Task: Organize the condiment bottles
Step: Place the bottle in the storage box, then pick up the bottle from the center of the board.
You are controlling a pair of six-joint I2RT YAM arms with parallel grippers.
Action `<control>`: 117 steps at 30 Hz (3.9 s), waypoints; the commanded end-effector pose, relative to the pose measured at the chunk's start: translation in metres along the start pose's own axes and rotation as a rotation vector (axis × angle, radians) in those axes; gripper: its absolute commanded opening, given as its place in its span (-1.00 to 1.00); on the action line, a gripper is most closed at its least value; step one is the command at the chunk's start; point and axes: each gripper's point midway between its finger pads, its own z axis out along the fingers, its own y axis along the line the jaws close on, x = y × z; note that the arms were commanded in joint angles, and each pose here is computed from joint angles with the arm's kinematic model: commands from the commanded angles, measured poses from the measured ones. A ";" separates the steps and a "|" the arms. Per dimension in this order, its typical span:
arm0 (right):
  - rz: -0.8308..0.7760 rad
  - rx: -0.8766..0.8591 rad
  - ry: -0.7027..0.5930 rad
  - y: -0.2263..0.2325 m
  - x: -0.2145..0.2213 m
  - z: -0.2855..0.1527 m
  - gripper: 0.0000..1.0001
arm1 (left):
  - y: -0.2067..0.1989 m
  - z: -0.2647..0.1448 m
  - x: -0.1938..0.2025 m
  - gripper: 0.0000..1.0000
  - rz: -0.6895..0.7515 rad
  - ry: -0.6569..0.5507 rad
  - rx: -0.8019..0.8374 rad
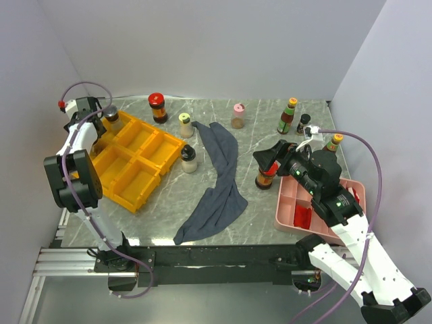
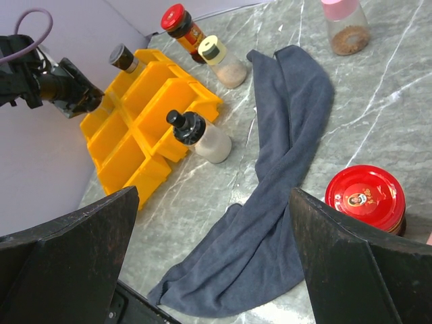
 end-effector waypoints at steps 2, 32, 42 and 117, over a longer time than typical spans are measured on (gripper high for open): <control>-0.022 -0.014 -0.048 0.003 -0.010 -0.002 1.00 | -0.006 0.002 -0.015 0.04 -0.040 -0.041 0.028; -0.027 0.015 -0.051 0.001 -0.015 -0.007 1.00 | -0.053 -0.196 -0.051 0.99 -0.067 -0.087 0.602; -0.067 0.116 -0.029 -0.020 -0.009 -0.009 1.00 | -0.085 -0.302 0.008 0.99 0.099 -0.122 0.890; -0.003 0.197 0.001 -0.051 0.024 0.016 1.00 | -0.194 -0.274 0.228 -0.73 0.583 0.128 0.776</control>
